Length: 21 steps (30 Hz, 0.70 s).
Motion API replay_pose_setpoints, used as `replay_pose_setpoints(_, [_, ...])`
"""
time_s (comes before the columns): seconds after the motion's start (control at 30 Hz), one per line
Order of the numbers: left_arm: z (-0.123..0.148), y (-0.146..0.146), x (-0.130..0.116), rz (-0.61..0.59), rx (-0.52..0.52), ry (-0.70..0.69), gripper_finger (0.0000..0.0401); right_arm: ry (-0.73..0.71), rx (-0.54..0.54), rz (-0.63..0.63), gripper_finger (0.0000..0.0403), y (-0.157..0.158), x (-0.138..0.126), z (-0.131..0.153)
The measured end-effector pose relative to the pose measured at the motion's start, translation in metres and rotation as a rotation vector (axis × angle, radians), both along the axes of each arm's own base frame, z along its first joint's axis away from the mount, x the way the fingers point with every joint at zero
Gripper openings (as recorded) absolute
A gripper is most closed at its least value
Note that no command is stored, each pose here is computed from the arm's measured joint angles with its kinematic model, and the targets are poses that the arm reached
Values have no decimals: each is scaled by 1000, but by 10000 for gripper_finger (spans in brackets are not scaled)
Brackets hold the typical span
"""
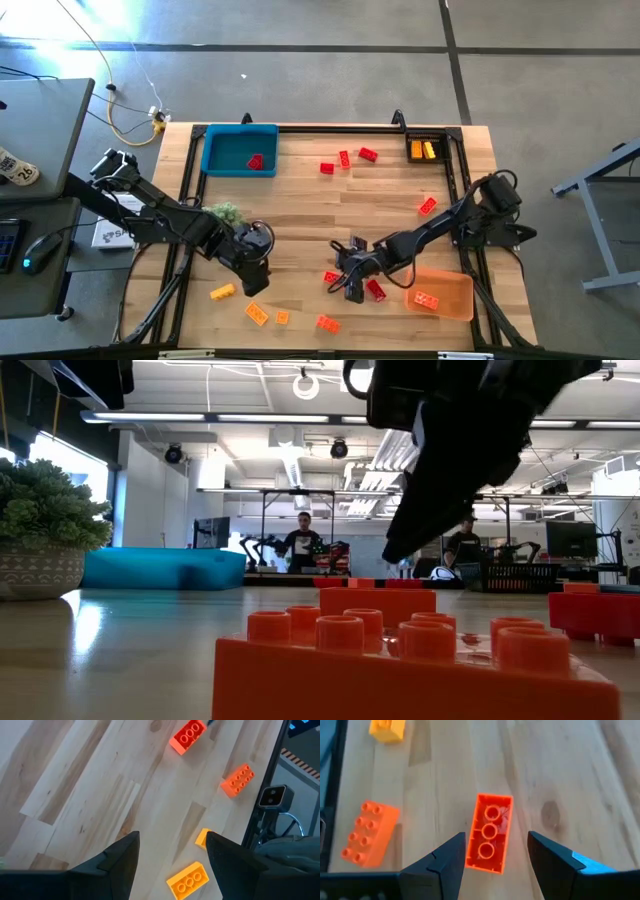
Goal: Sort & place blocks by color
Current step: Put the orange game piece into the orange bin
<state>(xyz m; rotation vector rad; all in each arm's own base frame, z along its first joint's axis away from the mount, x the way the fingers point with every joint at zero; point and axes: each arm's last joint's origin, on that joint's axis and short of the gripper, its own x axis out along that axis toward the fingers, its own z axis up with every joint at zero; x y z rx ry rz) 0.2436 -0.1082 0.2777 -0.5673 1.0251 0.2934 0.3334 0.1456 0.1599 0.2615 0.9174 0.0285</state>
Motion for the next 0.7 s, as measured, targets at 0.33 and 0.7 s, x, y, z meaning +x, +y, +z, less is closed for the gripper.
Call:
replay_pose_setpoints(0.33, [0, 0, 0, 3, 5, -6, 217, 22, -31, 27, 199, 6, 3, -19])
replay_pose_setpoints(0.7, [1, 0, 1, 4, 3, -15, 217, 23, 4, 27, 199, 8, 5, -24])
